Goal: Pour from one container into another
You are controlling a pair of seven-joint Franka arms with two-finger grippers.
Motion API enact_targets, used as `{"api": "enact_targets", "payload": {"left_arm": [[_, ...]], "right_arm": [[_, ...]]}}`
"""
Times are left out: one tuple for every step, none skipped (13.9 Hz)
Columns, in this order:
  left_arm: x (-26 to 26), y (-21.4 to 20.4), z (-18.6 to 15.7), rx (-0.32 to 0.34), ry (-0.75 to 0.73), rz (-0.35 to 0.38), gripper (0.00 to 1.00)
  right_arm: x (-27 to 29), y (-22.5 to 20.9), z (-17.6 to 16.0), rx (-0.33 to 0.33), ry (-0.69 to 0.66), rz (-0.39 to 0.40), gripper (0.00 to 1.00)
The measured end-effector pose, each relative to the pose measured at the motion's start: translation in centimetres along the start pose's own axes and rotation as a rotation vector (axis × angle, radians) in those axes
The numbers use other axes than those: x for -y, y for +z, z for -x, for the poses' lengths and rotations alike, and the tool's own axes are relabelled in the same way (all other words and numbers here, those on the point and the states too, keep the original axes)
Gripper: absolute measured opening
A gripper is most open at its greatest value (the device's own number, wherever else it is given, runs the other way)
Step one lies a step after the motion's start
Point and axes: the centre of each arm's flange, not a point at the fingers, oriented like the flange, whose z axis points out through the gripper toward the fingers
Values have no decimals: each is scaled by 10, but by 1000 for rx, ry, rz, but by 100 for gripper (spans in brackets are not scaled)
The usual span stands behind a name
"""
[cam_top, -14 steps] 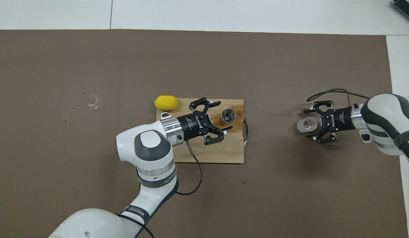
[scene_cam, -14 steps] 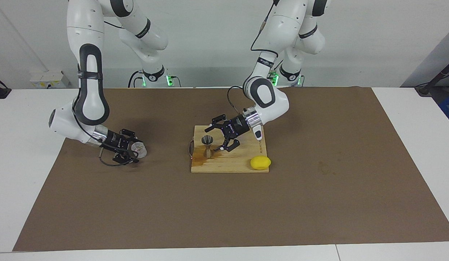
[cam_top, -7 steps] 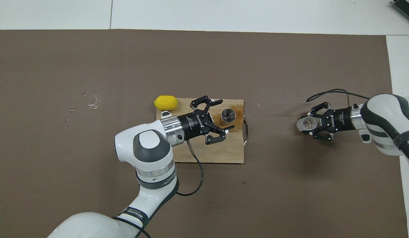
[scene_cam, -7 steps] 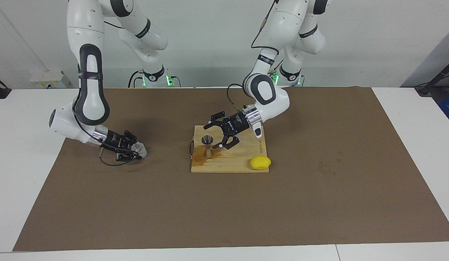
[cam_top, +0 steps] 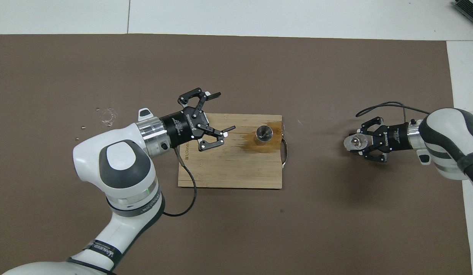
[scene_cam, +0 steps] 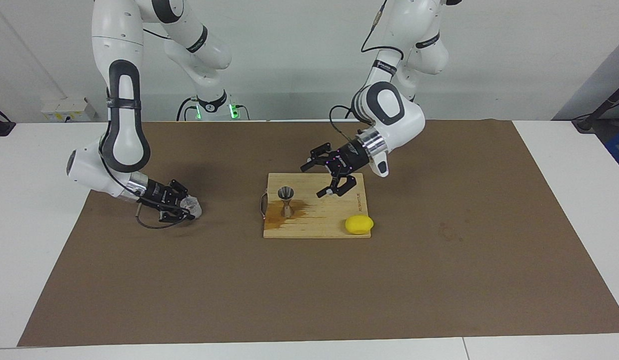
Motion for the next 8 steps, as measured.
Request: {"api": "enact_targets", "payload": {"left_arm": [[-19,-15,-2,-38,63,-2,100],[-34,-27,-1,-80,133,-10,100],[-47,-37,2,-127,211,-22,100],[-58,-45,7,-182,300,-43,100],[-67,-51,13,-245,402,-70,100],[-76,-58,22,-314,510,-99,100],[-86,-64,30,-382,613,-125,100],[-95,-70,39,-444,705,-143,100]], "right_arm": [[2,-2,11,-4,11,-4,51],[5,-3,26,-10,19,-5,51],[8,-3,45,-16,28,-7,51],[11,-3,64,-21,36,-9,51],[12,-2,81,-26,41,-10,51],[14,0,96,-30,50,-12,51],[16,0,108,-35,70,-19,51],[20,-1,121,-38,92,-28,51]]}}
